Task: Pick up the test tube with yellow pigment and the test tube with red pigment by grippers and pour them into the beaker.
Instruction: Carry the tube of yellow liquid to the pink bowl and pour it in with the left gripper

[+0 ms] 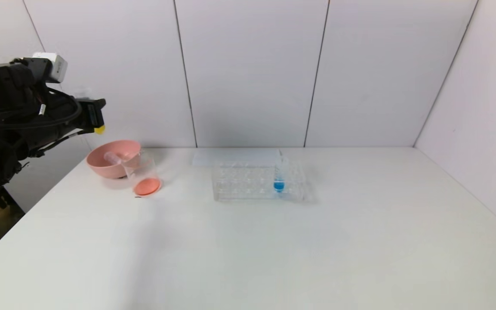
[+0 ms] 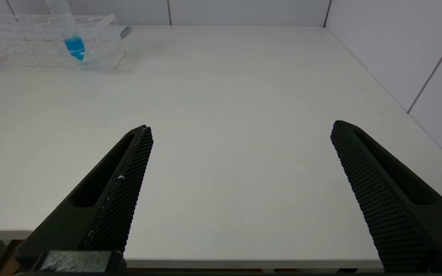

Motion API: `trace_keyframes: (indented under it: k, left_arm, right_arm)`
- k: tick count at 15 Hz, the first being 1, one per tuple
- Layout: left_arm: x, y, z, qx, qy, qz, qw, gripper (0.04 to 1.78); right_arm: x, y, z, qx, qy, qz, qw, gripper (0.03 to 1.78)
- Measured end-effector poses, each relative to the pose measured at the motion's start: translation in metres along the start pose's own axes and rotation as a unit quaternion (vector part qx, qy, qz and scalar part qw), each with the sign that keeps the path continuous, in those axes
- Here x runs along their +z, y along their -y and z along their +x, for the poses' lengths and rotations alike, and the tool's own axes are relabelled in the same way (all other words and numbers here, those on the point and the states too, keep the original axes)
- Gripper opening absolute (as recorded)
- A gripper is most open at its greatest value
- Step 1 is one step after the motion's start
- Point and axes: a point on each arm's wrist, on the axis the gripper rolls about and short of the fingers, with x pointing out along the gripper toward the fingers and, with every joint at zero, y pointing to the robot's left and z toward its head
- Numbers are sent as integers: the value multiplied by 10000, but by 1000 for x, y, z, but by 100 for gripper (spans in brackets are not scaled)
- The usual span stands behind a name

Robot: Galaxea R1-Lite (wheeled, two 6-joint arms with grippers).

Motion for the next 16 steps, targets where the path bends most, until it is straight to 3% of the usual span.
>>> trace_keyframes:
  k: [9,16]
  left_arm:
    - [-16,-28,4,394,-224,-23,9990,49]
    - [-32,-33,18,316,-238,-42,9992,49]
  right_arm:
    - [0,0,0,0,0,0,10000,170]
    - [0,0,0,2,0,0,10000,170]
